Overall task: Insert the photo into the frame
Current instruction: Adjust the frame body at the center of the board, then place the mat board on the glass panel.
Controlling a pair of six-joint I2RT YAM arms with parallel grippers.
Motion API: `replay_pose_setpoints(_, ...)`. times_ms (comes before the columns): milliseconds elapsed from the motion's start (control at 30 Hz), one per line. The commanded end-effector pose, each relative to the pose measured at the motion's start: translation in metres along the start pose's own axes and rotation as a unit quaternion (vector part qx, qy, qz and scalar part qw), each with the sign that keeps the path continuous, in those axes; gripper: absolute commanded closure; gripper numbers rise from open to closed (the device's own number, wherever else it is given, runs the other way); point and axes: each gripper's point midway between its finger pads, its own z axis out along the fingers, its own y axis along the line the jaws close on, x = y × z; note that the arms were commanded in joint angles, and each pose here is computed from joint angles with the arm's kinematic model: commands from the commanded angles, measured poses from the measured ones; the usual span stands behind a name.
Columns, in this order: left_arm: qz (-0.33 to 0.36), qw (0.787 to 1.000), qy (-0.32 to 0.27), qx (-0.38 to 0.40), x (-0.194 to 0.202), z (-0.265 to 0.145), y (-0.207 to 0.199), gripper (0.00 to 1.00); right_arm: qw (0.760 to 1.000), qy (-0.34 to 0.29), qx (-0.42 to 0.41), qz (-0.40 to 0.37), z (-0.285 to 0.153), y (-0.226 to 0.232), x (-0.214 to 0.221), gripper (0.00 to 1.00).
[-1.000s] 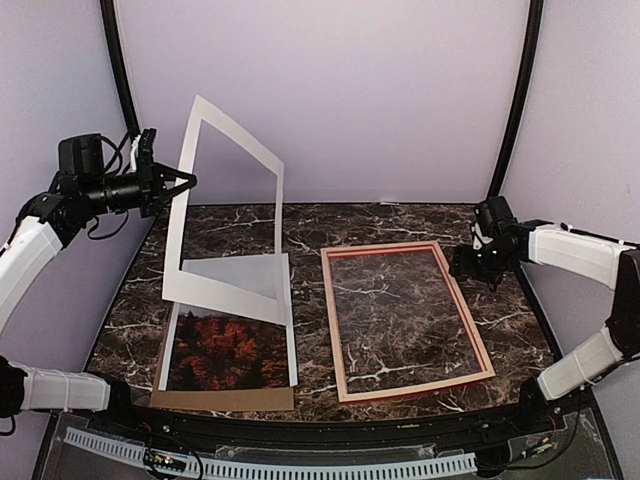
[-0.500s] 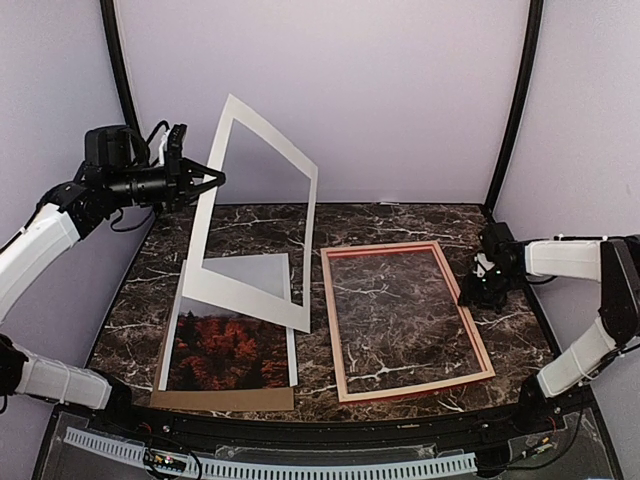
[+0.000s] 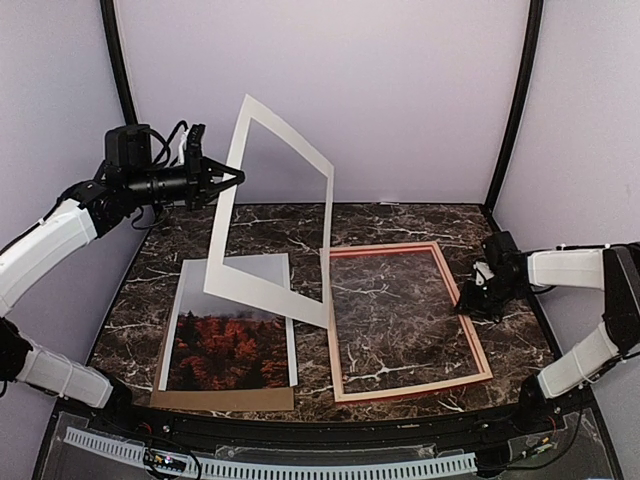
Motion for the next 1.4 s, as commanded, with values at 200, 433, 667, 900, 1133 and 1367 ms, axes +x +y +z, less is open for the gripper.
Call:
replay_pose_setpoints(200,-0.007,0.996,-0.023,0.088,0.001,0.049,-0.045,1.0,0.988,-0.005,-0.153,-0.006,-0.013,0.067,0.019,0.63)
replay_pose_setpoints(433,-0.031,0.99,0.017,0.134,0.031,0.099,-0.068,1.0,0.994,-0.047,-0.103,-0.002,-0.031,0.052,0.002,0.5)
replay_pose_setpoints(667,-0.081,0.976,0.056,0.193,0.071,0.15,-0.086,1.0,0.992,-0.101,-0.072,0.03,-0.06,0.026,-0.029,0.43)
replay_pose_setpoints(900,-0.156,0.982,0.064,0.081,0.117,0.181,0.01,1.0,0.991,-0.11,-0.064,0.035,-0.067,0.017,-0.034,0.42)
replay_pose_setpoints(1133,-0.192,0.979,0.074,0.001,0.158,0.193,0.084,1.0,0.992,-0.099,-0.072,0.033,-0.059,0.019,-0.032,0.42)
replay_pose_setpoints(1367,-0.18,0.977,0.083,-0.079,0.183,0.191,0.132,1.0,0.993,-0.087,-0.072,0.033,-0.053,0.018,-0.027,0.42)
